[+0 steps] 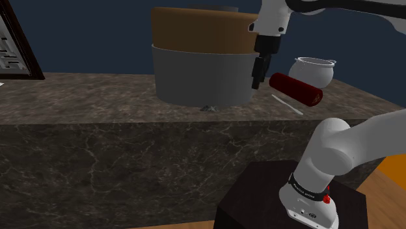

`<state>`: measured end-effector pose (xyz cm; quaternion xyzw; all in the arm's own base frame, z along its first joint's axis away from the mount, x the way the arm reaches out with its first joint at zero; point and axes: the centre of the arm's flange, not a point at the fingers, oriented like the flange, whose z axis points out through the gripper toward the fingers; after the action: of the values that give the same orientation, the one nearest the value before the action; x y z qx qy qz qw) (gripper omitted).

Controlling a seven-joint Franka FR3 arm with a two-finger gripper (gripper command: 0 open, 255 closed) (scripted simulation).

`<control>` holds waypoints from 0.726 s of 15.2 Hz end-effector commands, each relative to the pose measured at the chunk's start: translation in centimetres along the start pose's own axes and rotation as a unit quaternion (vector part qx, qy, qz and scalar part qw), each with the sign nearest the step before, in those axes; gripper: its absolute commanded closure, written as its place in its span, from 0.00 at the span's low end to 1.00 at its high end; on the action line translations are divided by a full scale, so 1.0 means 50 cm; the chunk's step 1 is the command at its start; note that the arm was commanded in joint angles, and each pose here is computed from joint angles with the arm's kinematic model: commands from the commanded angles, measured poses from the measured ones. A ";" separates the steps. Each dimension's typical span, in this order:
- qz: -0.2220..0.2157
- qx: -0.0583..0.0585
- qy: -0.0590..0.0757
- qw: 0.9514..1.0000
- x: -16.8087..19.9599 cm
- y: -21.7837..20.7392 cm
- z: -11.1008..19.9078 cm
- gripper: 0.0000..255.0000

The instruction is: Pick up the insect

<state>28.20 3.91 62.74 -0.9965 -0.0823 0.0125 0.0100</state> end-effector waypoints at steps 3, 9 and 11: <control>0.006 -0.004 0.031 0.999 0.012 0.000 0.043 0.00; 0.026 -0.015 0.125 0.992 0.065 0.005 0.165 0.00; 0.032 -0.019 0.156 0.987 0.087 0.007 0.203 0.00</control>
<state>31.95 4.32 53.31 -0.9909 -0.0516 -0.1243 0.0039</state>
